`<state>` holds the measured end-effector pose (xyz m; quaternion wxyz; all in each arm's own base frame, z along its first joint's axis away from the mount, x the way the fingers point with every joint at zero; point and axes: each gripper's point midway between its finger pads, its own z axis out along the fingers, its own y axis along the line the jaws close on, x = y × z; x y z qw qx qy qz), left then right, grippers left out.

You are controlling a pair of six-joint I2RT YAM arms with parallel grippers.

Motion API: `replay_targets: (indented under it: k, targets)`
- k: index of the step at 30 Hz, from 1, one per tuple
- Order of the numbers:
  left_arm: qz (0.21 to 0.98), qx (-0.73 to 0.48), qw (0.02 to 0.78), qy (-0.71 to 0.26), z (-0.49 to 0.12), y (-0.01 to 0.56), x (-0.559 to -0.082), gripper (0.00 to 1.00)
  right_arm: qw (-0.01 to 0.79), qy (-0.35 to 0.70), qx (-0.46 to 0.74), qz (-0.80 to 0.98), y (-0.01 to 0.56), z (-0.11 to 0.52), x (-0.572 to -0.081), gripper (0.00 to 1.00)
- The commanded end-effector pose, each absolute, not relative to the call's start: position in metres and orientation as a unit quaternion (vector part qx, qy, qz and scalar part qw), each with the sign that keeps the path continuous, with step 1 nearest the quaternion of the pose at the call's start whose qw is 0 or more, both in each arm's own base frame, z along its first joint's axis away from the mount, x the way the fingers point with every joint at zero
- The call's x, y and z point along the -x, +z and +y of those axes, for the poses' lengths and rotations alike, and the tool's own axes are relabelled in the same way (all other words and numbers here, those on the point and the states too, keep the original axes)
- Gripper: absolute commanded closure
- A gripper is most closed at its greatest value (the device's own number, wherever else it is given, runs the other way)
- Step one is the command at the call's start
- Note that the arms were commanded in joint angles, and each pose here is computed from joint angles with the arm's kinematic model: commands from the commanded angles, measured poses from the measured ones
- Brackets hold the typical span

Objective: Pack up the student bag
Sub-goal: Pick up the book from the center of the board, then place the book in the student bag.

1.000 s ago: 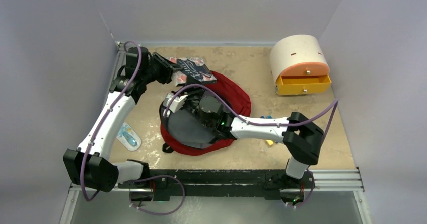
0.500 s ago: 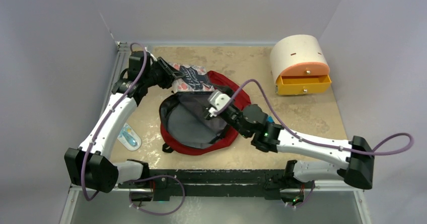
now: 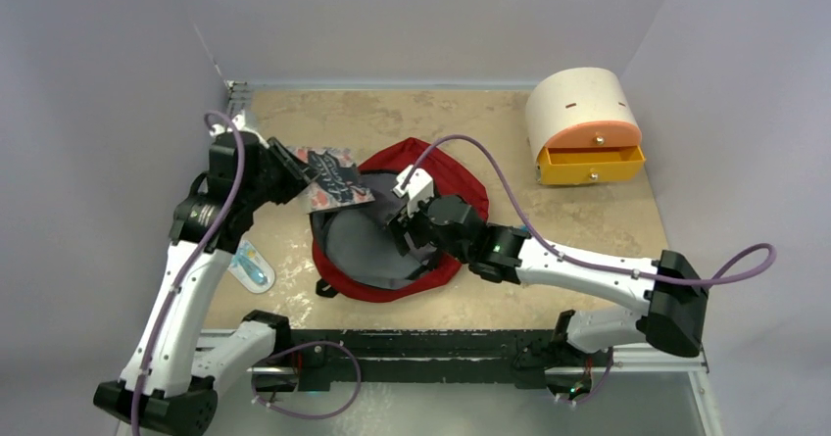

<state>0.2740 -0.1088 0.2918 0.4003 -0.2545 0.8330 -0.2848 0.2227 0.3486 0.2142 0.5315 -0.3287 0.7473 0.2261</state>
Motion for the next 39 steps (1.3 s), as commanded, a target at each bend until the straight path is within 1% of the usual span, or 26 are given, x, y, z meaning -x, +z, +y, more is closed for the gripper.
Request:
replay_targets:
  k: [1, 6, 8, 10, 16, 21, 27, 36, 39]
  targets:
    - [0.798, 0.298, 0.482, -0.203, -0.061, 0.33, -0.261, 1.0, 0.519, 0.242, 0.322, 0.754, 0.204, 0.36, -0.222, 0.21]
    - [0.781, 0.327, 0.506, -0.163, -0.037, 0.341, -0.245, 1.0, 0.534, 0.145, 0.362, 0.75, 0.167, 0.367, -0.253, 0.16]
    - [0.777, 0.335, 0.511, -0.154, -0.031, 0.343, -0.241, 1.0, 0.534, 0.102, 0.38, 0.748, 0.153, 0.37, -0.266, 0.12]
    - [0.774, 0.344, 0.512, -0.143, -0.026, 0.344, -0.237, 1.0, 0.534, 0.076, 0.393, 0.745, 0.145, 0.372, -0.273, 0.1]
    - [0.767, 0.351, 0.521, -0.135, -0.018, 0.349, -0.228, 1.0, 0.53, 0.009, 0.423, 0.735, 0.125, 0.37, -0.288, 0.07]
    - [0.772, 0.358, 0.507, -0.139, -0.021, 0.34, -0.227, 1.0, 0.522, -0.056, 0.441, 0.728, 0.105, 0.359, -0.296, 0.05]
    - [0.776, 0.355, 0.499, -0.15, -0.028, 0.335, -0.232, 1.0, 0.514, -0.068, 0.456, 0.723, 0.094, 0.362, -0.295, 0.05]
    - [0.783, 0.349, 0.49, -0.159, -0.034, 0.329, -0.236, 1.0, 0.517, -0.062, 0.476, 0.709, 0.093, 0.383, -0.282, 0.04]
    - [0.785, 0.35, 0.485, -0.162, -0.036, 0.325, -0.237, 1.0, 0.513, -0.078, 0.481, 0.707, 0.087, 0.383, -0.283, 0.03]
